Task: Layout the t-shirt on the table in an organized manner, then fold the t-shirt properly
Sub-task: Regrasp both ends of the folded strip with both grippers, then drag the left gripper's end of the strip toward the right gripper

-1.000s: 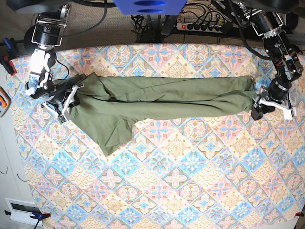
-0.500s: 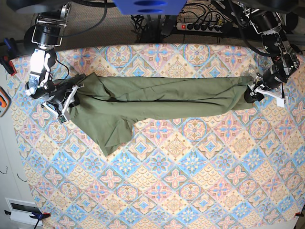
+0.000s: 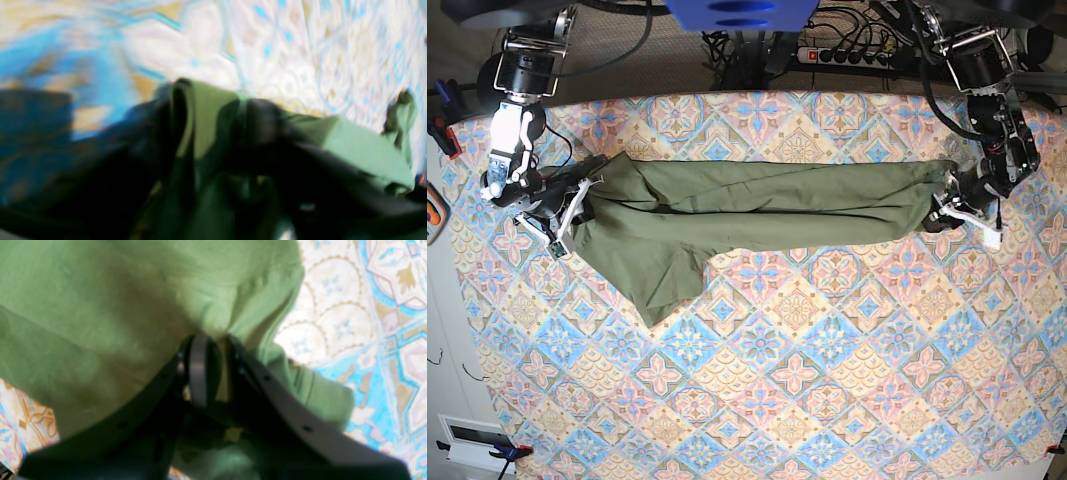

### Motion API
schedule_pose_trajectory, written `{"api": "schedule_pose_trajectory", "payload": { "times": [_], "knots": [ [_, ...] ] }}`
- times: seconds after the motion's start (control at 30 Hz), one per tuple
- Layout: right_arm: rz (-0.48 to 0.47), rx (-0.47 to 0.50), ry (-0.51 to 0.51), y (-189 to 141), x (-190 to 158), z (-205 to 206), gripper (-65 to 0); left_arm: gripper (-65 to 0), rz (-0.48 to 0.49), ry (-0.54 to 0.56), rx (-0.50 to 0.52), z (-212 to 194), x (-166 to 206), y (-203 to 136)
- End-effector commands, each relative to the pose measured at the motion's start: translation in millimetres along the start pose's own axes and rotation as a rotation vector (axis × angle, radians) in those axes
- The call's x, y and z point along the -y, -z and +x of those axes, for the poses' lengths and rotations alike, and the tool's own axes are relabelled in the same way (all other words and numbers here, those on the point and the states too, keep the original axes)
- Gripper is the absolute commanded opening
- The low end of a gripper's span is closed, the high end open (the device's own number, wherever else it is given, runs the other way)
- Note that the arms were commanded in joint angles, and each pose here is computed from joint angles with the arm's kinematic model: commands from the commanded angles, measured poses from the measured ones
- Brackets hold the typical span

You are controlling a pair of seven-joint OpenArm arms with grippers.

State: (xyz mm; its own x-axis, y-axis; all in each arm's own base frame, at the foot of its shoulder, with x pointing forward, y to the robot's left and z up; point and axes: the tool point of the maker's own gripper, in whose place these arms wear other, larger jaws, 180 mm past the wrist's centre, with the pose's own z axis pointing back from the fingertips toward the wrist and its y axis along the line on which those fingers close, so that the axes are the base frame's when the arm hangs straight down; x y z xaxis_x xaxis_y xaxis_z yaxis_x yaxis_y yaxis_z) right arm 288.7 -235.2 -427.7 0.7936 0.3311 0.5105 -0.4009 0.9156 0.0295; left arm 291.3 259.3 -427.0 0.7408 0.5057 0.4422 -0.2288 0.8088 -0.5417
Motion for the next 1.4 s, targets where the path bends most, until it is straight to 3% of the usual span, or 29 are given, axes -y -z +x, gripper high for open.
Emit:
{"api": "schedule_pose_trajectory", "payload": {
  "times": [0.0,0.07,0.1,0.23,0.47,0.63,0.83,1.07,1.27,1.37],
  "knots": [
    [-0.018,-0.041,-0.017,-3,5,-7,-56.0,-52.4,0.003,0.003,-0.038,-8,0,1],
    [-0.017,-0.040,-0.016,-3,5,-6,-56.0,-64.4,0.002,0.006,-0.037,-7,1,1],
    [-0.017,-0.040,-0.016,-3,5,-6,-56.0,-65.0,0.002,0.007,-0.035,-6,1,0],
    [-0.018,-0.037,-0.017,-3,6,-5,-56.0,-65.0,0.015,0.006,-0.008,5,-5,-5],
    [-0.019,-0.038,-0.022,-4,5,-4,-56.0,-65.0,0.067,-0.071,0.169,60,-36,-43],
    [0.008,-0.019,-0.114,-4,-17,10,-56.0,-65.0,0.090,-0.088,0.226,76,-49,-60],
    [0.042,0.002,-0.210,-5,-44,21,-56.0,-65.0,0.071,-0.102,0.217,69,-45,-57],
    [0.042,0.013,-0.221,-7,-46,24,-56.0,-65.0,-0.158,-0.169,0.182,49,9,-52],
    [0.040,0.017,-0.222,-7,-46,27,-56.0,-65.0,-0.291,0.070,0.180,34,105,-60],
    [0.040,0.017,-0.222,-7,-46,27,-56.0,-65.0,-0.352,0.133,0.159,20,143,-56]
  ]
}}
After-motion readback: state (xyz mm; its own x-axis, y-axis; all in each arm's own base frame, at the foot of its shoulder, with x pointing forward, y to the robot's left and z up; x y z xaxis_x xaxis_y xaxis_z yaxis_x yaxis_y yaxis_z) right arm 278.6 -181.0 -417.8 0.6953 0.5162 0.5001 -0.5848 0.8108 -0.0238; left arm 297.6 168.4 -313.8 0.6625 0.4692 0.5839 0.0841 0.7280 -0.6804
